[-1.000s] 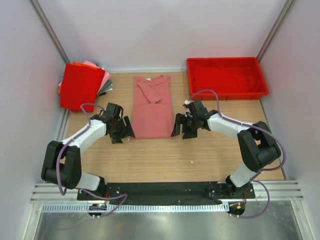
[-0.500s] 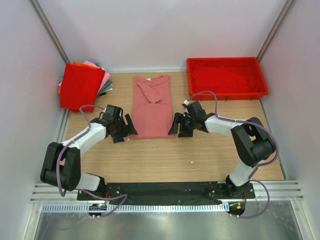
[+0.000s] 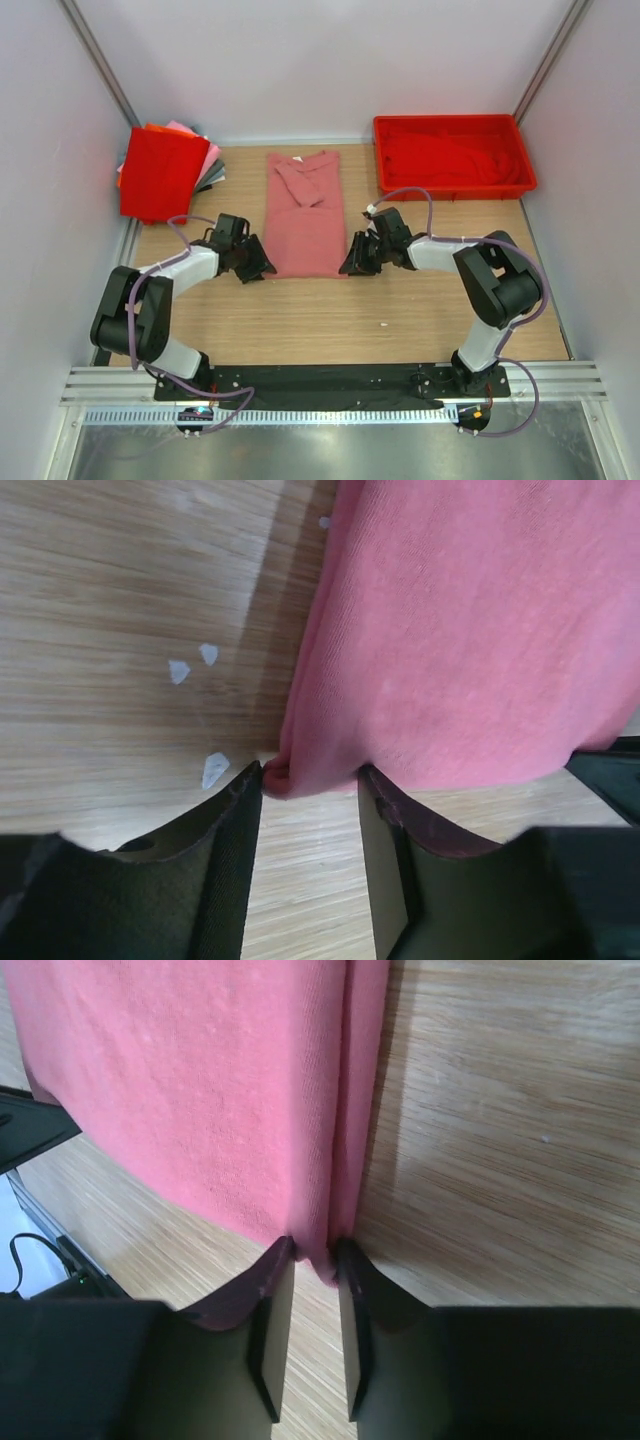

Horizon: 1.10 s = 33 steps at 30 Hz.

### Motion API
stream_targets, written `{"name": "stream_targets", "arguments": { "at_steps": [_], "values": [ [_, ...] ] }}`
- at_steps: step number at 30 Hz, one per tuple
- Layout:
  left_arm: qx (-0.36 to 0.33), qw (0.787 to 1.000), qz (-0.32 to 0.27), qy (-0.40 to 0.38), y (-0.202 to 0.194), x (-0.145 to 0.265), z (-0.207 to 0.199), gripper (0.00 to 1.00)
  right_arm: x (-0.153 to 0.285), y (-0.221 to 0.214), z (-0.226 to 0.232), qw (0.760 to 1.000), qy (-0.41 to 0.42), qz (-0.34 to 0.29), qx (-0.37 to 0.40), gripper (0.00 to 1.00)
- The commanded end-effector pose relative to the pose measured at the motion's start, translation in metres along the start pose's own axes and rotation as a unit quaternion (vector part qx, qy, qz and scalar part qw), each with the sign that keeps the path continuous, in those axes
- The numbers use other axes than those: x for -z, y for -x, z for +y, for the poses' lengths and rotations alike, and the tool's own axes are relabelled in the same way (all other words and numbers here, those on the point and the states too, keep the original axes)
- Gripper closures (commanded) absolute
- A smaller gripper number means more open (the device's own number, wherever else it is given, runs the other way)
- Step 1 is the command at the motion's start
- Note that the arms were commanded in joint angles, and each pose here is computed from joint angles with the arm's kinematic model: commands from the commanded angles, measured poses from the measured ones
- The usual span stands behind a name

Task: Fold and stack the t-shirts
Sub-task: Fold the tshirt

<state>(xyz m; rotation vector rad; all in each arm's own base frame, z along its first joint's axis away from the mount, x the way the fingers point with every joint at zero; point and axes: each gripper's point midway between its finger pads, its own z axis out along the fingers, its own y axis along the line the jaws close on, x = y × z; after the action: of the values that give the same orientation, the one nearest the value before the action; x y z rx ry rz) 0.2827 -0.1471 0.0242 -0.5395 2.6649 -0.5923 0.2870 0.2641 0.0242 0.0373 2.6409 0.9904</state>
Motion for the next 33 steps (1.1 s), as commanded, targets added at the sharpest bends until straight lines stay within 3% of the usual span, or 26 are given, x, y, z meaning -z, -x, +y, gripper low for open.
{"name": "stream_targets", "arguments": {
  "at_steps": [1, 9, 11, 15, 22, 25, 33],
  "values": [
    [0.0, 1.0, 0.008, -0.003, -0.006, -0.014, 0.006, 0.59, -0.007, -0.01, -0.01, 1.0, -0.005, 0.01, -0.004, 0.72],
    [-0.007, 1.0, 0.006, -0.013, -0.007, -0.015, 0.003, 0.86, -0.009, -0.009, -0.008, 1.0, -0.001, 0.011, -0.006, 0.81],
    [-0.01, 1.0, 0.005, -0.017, -0.008, -0.013, 0.001, 0.99, -0.007, -0.008, -0.006, 1.0, 0.001, 0.01, -0.005, 0.86],
    [-0.017, 1.0, 0.003, -0.02, -0.014, -0.006, 0.0, 1.0, 0.0, -0.009, -0.006, 1.0, -0.003, 0.006, -0.001, 0.99],
    [-0.038, 0.998, 0.024, -0.031, -0.054, 0.022, -0.013, 1.0, 0.03, -0.033, -0.007, 1.0, 0.004, 0.001, 0.008, 0.99],
    [-0.057, 0.998, 0.017, -0.035, -0.072, 0.043, -0.023, 1.0, 0.048, -0.058, -0.013, 1.0, 0.001, 0.014, -0.001, 0.99],
    [-0.044, 0.996, -0.003, -0.073, -0.104, 0.1, -0.016, 1.0, 0.115, -0.097, -0.001, 0.999, 0.027, -0.024, 0.001, 0.98]
  ]
}}
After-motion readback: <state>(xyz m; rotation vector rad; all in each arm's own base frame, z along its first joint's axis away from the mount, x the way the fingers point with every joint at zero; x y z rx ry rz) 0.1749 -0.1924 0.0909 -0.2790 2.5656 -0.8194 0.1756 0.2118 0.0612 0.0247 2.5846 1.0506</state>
